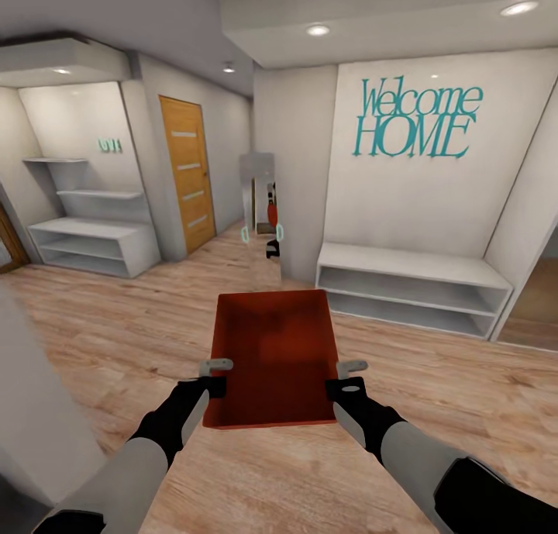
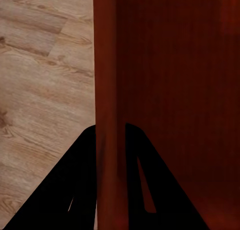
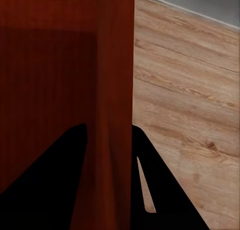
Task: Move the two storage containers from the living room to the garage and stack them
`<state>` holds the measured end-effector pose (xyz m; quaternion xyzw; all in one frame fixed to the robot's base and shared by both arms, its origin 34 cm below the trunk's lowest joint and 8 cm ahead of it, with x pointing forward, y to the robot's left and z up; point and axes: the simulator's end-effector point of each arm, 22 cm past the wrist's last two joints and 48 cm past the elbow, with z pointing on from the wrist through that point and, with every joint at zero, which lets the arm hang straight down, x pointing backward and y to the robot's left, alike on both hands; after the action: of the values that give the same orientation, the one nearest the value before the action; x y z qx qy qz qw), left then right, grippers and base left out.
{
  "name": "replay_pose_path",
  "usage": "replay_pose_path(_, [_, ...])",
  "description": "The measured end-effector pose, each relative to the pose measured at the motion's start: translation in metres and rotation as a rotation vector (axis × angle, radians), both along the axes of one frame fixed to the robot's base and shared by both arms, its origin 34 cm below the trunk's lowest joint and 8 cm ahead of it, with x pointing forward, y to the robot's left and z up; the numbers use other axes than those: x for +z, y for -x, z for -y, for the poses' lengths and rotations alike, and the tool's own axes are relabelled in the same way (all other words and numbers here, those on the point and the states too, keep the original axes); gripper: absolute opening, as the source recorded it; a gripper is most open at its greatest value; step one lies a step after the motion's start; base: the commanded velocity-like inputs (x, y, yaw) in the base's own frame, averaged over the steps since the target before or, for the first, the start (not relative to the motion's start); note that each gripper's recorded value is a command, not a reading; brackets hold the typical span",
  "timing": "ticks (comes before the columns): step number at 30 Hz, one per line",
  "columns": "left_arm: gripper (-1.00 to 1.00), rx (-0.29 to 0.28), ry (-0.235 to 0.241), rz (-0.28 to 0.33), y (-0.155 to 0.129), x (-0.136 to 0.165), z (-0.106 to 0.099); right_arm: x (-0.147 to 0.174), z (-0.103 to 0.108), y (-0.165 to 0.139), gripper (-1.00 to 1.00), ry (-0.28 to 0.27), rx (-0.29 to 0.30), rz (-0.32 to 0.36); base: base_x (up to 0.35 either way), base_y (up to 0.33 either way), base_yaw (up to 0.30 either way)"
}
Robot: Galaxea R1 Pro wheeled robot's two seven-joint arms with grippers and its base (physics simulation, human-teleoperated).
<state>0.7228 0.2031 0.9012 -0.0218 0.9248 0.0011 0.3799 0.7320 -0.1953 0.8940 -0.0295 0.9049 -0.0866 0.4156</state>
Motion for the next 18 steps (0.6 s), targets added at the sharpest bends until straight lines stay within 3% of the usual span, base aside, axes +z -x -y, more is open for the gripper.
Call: replay_pose_path(18, [-1.0, 0.0, 0.0, 0.0, -0.0001, 0.0001, 0.0, 0.0, 0.0, 0.0, -1.0, 0.0, 0.0, 0.0, 0.322, 0.0, 0.0])
